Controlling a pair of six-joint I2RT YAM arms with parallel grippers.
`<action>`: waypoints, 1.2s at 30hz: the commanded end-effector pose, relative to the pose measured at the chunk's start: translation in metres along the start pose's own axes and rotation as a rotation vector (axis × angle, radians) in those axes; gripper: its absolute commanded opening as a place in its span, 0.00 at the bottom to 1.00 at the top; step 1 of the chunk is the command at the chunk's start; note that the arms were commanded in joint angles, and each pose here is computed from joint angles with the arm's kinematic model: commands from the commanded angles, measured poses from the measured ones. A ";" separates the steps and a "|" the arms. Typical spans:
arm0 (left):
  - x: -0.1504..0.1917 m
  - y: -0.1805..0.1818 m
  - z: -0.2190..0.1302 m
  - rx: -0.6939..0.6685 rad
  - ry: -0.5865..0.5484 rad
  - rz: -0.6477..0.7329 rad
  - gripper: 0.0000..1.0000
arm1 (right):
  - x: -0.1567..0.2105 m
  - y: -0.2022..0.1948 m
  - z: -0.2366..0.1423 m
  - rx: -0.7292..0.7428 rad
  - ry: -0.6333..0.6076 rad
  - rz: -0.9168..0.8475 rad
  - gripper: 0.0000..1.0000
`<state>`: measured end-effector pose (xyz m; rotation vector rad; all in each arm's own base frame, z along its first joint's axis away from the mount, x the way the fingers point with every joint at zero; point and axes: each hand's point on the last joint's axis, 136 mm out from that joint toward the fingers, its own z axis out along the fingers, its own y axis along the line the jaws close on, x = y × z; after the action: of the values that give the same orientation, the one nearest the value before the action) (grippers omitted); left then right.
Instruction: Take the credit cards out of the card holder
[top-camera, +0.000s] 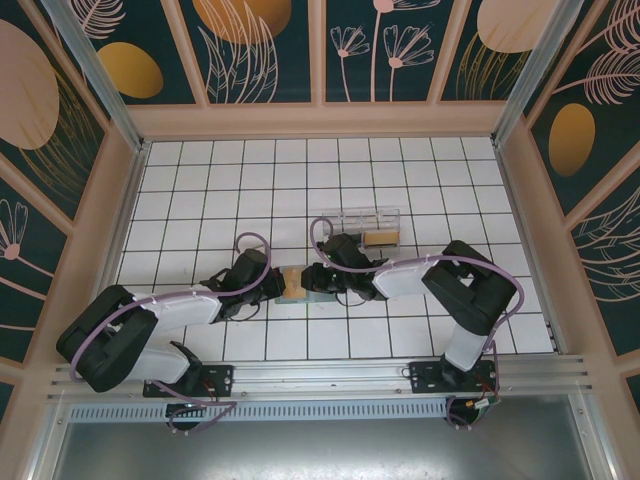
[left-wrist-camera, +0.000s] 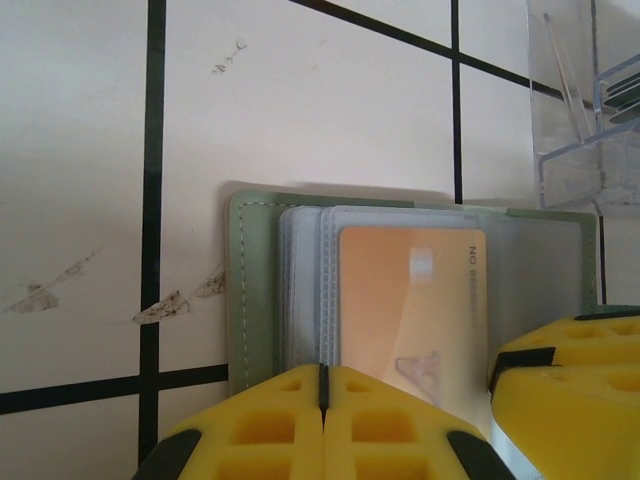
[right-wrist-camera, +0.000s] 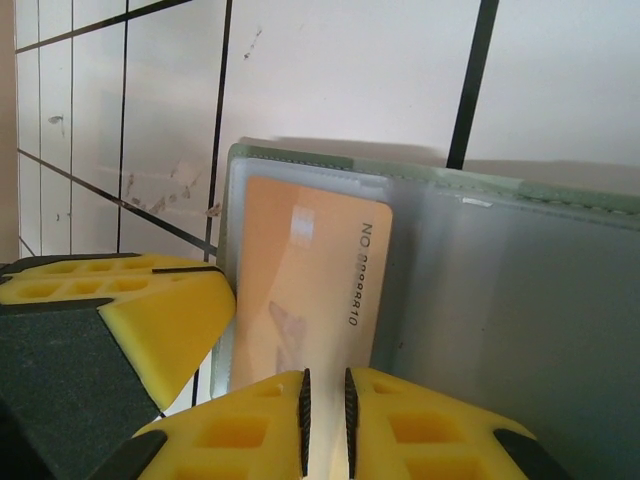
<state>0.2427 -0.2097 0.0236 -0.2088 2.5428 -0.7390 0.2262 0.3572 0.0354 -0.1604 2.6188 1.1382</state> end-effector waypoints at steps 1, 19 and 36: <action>0.018 0.020 0.003 -0.050 0.062 -0.020 0.05 | -0.004 0.002 -0.008 -0.004 -0.022 0.015 0.20; 0.020 0.018 0.004 -0.040 0.072 -0.020 0.01 | 0.001 -0.001 0.003 -0.052 0.021 0.050 0.18; 0.022 0.020 0.003 -0.041 0.074 -0.026 0.00 | -0.002 -0.013 -0.008 0.009 -0.010 0.070 0.19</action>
<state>0.2427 -0.2117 0.0230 -0.2068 2.5382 -0.7658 0.2275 0.3513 0.0297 -0.0861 2.6434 1.1817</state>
